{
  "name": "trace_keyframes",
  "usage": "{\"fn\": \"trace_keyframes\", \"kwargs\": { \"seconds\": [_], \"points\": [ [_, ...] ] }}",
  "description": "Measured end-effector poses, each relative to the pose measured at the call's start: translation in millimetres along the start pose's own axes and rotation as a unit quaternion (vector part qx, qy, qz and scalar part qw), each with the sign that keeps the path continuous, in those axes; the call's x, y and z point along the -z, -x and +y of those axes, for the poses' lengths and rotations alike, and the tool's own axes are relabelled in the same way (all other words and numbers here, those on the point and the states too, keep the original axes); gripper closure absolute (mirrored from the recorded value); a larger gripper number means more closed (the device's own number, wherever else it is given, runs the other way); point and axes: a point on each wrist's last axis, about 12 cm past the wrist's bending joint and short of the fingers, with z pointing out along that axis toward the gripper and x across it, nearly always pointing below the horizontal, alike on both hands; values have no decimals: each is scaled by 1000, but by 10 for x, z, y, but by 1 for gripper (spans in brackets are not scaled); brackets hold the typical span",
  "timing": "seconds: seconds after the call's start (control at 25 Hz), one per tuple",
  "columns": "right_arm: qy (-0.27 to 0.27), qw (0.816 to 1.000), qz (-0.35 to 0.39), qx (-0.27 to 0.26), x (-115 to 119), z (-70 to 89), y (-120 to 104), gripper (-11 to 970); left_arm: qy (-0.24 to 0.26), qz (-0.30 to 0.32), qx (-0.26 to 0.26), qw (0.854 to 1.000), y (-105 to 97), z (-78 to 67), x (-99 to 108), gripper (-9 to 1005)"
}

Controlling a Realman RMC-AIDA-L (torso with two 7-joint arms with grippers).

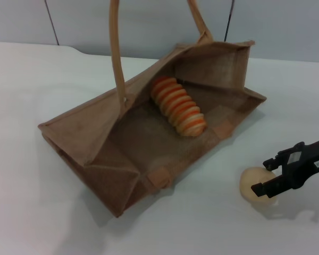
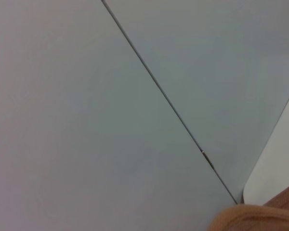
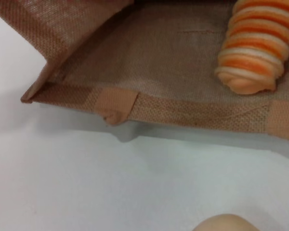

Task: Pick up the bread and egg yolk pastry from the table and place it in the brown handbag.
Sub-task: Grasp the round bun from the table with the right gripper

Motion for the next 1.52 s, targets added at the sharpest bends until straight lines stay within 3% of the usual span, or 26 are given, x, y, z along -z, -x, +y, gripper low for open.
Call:
{"fn": "trace_keyframes", "kwargs": {
  "seconds": [0.64,1.04,1.52],
  "points": [
    [-25,1000,-6,3,81,-46,82,80,-2,1,-6,1000,10,-9,-42,893],
    [-9,1000,24,0,-67,-58,122,76,-1,1,-5,1000,0,1,-41,893],
    [-32,999,23,-6,-118,-123,120,71,2,4,-4,1000,-17,7,-43,892]
  ]
}}
